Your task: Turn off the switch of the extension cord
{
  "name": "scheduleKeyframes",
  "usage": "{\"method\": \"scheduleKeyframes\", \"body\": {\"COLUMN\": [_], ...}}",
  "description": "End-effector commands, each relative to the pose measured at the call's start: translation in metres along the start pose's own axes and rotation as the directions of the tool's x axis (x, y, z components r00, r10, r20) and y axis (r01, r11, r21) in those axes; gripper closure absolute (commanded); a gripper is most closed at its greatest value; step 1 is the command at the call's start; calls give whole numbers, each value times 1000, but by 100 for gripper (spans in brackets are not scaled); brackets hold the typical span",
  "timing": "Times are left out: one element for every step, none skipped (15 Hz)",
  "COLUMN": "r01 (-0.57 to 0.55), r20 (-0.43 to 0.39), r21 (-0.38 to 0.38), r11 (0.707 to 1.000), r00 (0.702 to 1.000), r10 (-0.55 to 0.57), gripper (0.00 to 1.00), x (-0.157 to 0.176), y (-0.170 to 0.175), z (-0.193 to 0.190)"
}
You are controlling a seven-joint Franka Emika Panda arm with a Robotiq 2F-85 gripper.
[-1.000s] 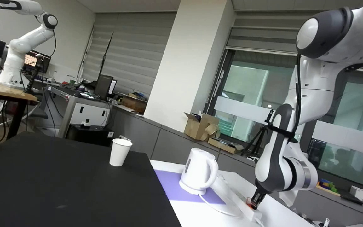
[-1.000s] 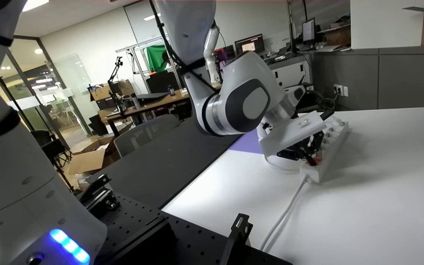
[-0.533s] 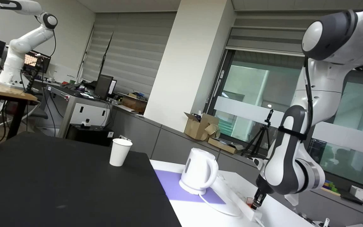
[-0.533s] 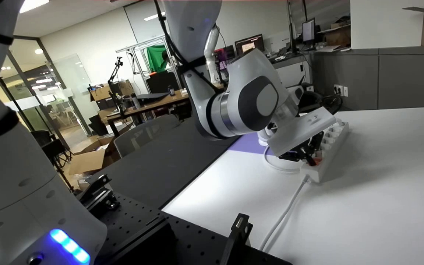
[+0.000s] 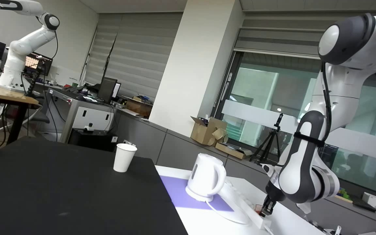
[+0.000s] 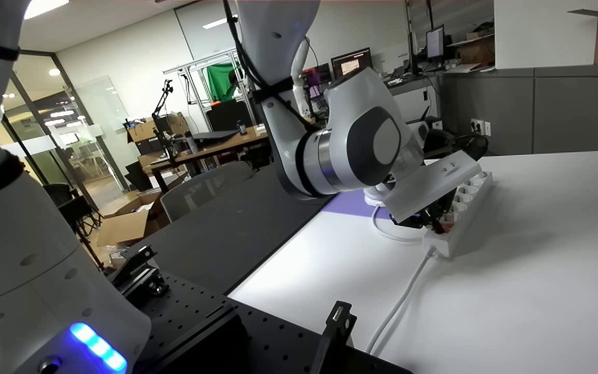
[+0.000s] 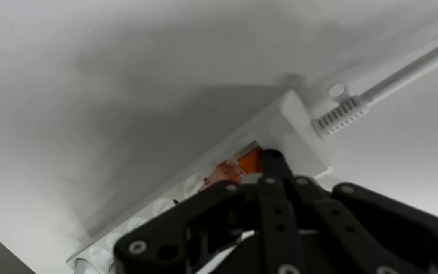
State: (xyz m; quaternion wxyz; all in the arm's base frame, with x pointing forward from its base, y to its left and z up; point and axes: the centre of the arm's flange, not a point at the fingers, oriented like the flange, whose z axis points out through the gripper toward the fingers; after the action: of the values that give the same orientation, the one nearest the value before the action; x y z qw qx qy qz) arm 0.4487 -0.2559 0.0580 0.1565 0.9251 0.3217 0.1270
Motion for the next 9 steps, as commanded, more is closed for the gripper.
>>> {"method": "scheduleKeyframes", "body": {"r01": [-39, -75, -102, -140, -171, -206, -234, -257, -277], "r20": [19, 27, 36, 59, 82, 97, 118, 138, 157], "r21": [76, 73, 72, 71, 63, 72, 84, 94, 105], "r11": [996, 995, 992, 988, 983, 976, 969, 962, 955], "r00": [999, 997, 994, 989, 983, 975, 968, 960, 953], "r10": [37, 73, 99, 136, 166, 198, 223, 243, 259], "gripper": [100, 100, 100, 100, 100, 100, 100, 100, 100], "x": [-1, 7, 13, 21, 27, 34, 41, 47, 54], "y": [-39, -33, -29, -23, -19, -14, -10, -9, -8], "z": [46, 39, 33, 25, 19, 13, 5, 1, -4]}}
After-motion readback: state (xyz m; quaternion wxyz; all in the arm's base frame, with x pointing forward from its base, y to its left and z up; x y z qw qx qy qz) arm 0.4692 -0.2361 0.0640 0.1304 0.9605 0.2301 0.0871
